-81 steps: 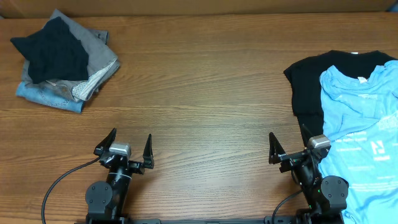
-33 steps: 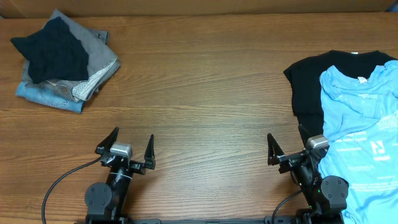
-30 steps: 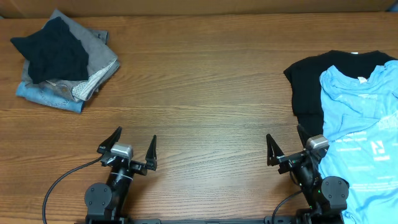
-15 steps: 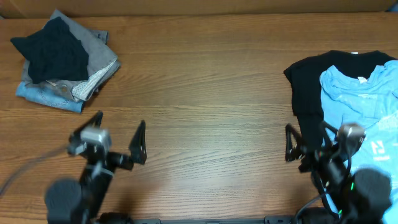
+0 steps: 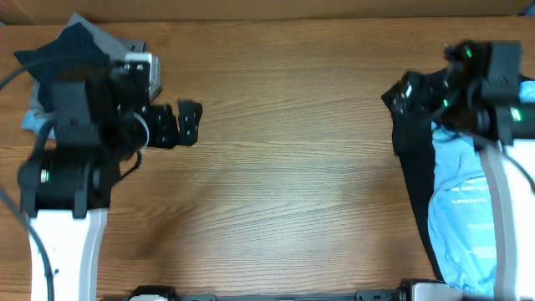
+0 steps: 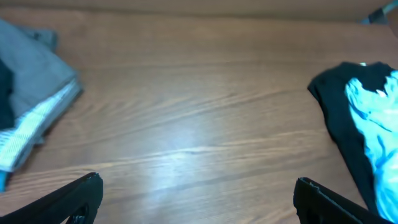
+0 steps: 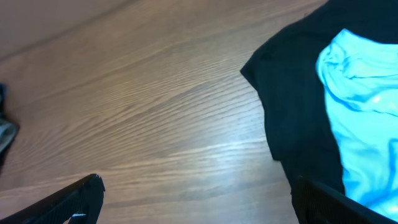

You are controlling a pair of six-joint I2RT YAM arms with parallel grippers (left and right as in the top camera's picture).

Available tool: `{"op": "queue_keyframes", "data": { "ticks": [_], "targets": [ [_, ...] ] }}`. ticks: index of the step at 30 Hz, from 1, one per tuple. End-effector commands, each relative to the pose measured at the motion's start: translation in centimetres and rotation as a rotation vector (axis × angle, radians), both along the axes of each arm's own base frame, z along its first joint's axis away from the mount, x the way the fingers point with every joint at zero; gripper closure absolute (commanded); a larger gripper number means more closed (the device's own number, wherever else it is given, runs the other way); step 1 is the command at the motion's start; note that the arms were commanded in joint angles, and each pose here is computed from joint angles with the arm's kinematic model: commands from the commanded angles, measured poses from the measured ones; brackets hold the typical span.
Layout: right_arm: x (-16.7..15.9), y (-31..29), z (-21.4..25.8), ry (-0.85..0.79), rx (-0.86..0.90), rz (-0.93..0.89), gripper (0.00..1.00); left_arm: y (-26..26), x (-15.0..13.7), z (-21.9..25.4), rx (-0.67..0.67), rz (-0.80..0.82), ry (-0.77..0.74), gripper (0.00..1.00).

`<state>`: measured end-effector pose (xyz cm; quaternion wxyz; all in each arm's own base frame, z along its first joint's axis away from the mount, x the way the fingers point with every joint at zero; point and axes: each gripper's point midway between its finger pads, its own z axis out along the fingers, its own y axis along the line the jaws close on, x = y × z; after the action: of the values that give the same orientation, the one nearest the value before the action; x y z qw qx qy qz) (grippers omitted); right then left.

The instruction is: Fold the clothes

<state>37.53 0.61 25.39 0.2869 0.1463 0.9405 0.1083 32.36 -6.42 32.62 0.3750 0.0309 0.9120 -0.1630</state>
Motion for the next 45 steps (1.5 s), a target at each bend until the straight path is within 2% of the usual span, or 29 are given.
{"op": "queue_keyframes", "data": {
  "ticks": [1,6,11,16,21,28,31,33,37,39,42,45],
  "targets": [
    [2.7,-3.7,-2.1,0.039,0.003,-0.154,0.0,-1.5,0.4,0.0,-0.066,-0.077,0.035,0.0],
    [6.3,-10.6,-9.0,0.119,0.016,-0.319,0.0,-2.2,0.2,-1.7,-0.103,-0.101,0.127,0.0],
    [7.5,-15.4,-14.0,0.16,0.028,-0.41,0.05,-2.2,-0.2,-2.4,-0.102,-0.099,0.164,0.0],
    [7.4,-16.7,-19.6,0.254,0.055,-0.411,0.16,-2.2,-0.2,-2.4,-0.102,-0.099,0.164,0.0],
    [8.0,-16.5,-22.4,0.278,0.045,-0.381,0.25,-2.2,-0.2,-2.4,-0.101,-0.099,0.163,0.0],
    [9.0,-17.1,-23.3,0.247,0.03,-0.387,0.4,-2.2,-0.2,-2.4,-0.102,-0.099,0.162,0.0],
    [9.2,-17.2,-23.4,0.243,0.03,-0.386,0.6,-2.2,-0.2,-2.4,-0.101,-0.099,0.162,0.0],
    [9.2,-17.2,-23.4,0.24,0.03,-0.386,0.69,-2.2,-0.2,-2.4,-0.102,-0.099,0.163,0.0],
    [9.2,-16.6,-23.4,0.243,0.058,-0.372,0.73,-2.2,-0.1,-2.4,-0.101,-0.099,0.162,0.0],
    [9.1,-16.5,-23.4,0.248,0.062,-0.37,0.94,-2.1,-0.1,-2.4,-0.096,-0.095,0.162,0.0],
    [9.1,-16.5,-22.9,0.247,0.066,-0.371,0.96,-2.1,-0.1,-2.4,-0.096,-0.094,0.162,0.0],
    [9.5,-17.6,-20.1,0.202,0.059,-0.39,0.96,-2.1,-0.1,-2.4,-0.096,-0.094,0.162,0.0]
  ]
}}
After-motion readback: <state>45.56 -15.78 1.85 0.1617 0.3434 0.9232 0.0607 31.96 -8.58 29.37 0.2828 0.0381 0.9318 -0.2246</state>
